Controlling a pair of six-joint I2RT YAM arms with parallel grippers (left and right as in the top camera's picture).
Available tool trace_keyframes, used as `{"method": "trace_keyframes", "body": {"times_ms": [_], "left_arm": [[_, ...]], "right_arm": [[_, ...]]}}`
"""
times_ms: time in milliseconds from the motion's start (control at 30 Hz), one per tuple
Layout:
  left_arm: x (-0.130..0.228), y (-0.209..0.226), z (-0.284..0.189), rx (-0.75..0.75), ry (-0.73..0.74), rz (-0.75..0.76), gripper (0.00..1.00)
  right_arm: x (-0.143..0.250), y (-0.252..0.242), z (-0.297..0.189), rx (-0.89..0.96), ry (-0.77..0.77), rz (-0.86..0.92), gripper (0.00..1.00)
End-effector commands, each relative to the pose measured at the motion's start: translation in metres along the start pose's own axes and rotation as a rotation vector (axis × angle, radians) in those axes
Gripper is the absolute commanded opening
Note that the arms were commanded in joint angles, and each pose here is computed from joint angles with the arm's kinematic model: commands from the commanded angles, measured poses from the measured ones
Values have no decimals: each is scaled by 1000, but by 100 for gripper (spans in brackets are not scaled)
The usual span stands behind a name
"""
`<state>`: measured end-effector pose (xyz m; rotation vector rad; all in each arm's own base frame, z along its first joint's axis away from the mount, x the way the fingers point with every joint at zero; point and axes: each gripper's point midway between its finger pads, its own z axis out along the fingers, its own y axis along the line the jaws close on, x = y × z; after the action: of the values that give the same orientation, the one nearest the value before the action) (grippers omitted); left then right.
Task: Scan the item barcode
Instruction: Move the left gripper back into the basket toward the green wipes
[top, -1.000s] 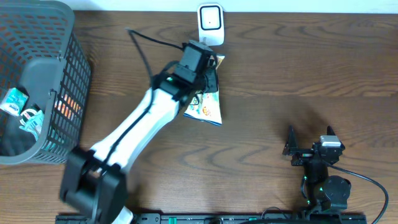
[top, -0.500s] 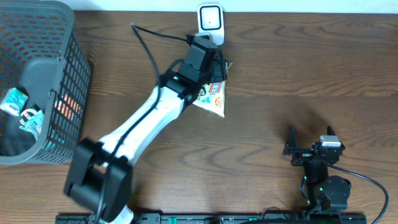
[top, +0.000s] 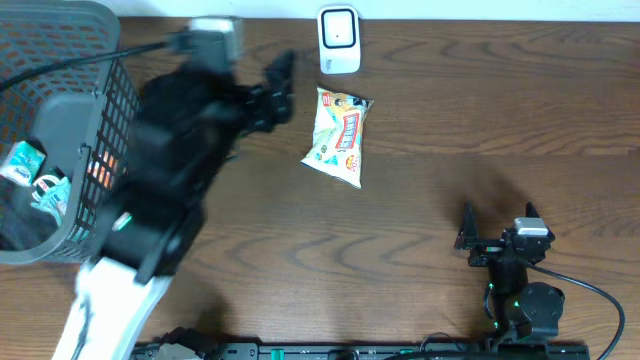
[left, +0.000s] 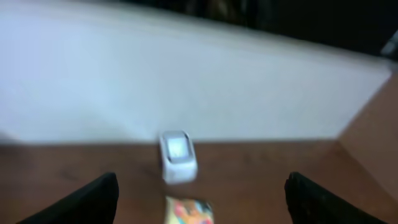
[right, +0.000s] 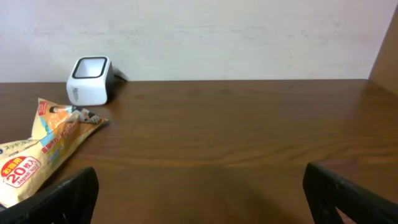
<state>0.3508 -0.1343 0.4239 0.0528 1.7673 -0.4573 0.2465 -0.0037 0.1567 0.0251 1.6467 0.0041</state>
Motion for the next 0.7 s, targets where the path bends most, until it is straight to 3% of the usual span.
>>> {"method": "trace_keyframes", "body": {"times_ms": [0, 267, 433, 467, 667], "left_arm": [[-32, 23, -38, -89, -95, 133, 84], [-27, 109, -71, -440, 81, 166, 85], [-16, 144, -83, -572, 319, 122, 99], [-16, 149, -84, -590, 355, 113, 98], [-41, 161, -87, -646, 284, 30, 98]], "right_arm": [[1, 2, 0, -6, 1, -8, 99], [1, 2, 0, -6, 1, -8, 99], [1, 2, 0, -6, 1, -8, 99], [1, 2, 0, -6, 1, -8, 99], [1, 2, 0, -6, 1, -8, 99]]}}
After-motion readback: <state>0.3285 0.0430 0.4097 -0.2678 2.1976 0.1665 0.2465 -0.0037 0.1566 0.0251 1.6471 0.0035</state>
